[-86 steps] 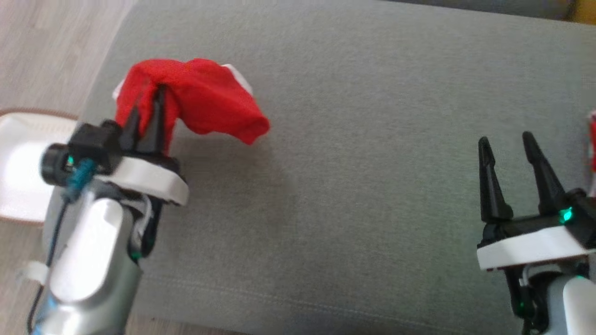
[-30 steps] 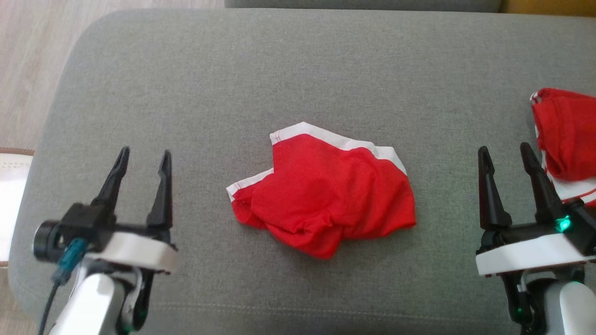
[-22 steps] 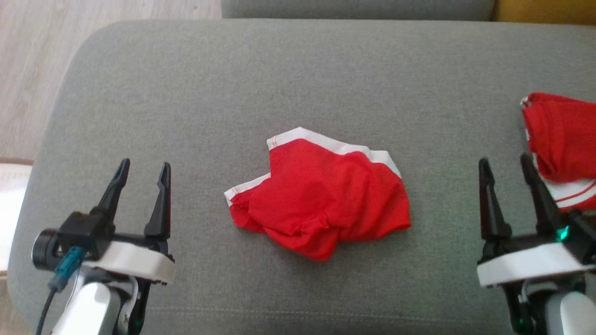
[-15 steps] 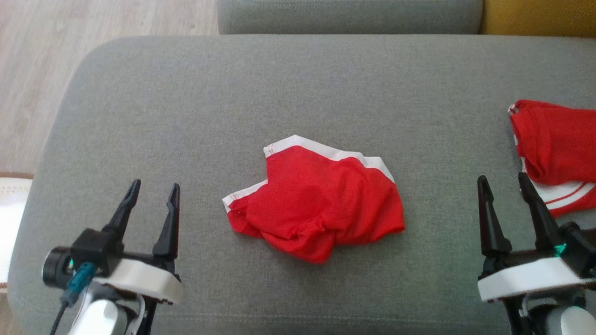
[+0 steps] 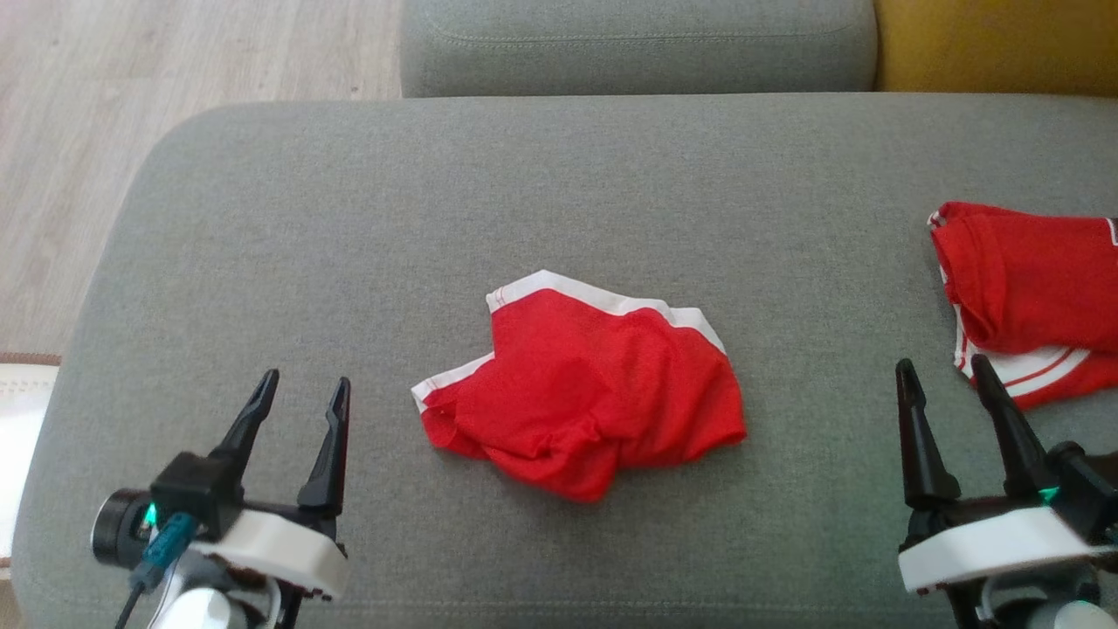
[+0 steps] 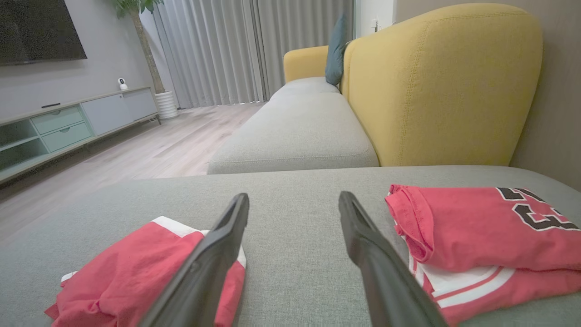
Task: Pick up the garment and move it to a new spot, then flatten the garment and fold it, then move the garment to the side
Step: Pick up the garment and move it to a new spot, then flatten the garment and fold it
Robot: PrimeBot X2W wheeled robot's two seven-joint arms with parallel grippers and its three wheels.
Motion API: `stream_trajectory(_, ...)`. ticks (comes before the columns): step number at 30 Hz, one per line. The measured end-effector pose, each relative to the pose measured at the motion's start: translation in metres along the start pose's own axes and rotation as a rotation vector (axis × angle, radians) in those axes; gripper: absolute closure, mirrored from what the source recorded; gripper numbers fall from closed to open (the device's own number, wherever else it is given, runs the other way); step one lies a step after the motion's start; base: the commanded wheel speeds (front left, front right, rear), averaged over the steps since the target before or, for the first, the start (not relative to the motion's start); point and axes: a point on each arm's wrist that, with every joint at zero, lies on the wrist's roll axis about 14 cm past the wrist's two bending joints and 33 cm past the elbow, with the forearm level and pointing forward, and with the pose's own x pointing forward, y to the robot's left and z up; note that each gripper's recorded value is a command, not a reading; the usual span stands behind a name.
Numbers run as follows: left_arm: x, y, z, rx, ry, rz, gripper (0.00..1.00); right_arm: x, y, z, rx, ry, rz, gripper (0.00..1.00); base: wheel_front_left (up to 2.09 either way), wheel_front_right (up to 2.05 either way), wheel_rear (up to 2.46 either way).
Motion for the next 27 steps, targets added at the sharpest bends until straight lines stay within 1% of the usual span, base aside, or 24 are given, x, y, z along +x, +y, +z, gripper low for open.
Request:
stream_trajectory(22,0.002,0.002,-0.003,0.002,0.012,0.013,0.00,0.002,0.000,-0.006,0.011,0.019,0.001,0.00,0.00,0.00,0.00)
stream_trajectory(25,0.004,0.003,-0.005,0.001,0.019,0.016,0.00,0.005,0.000,-0.014,0.014,0.045,0.001,0.00,0.00,0.00,0.00)
stream_trajectory(27,0.006,0.004,-0.005,0.000,0.018,0.017,0.00,0.007,0.000,-0.026,0.019,0.085,0.001,0.00,0.00,0.00,0.00)
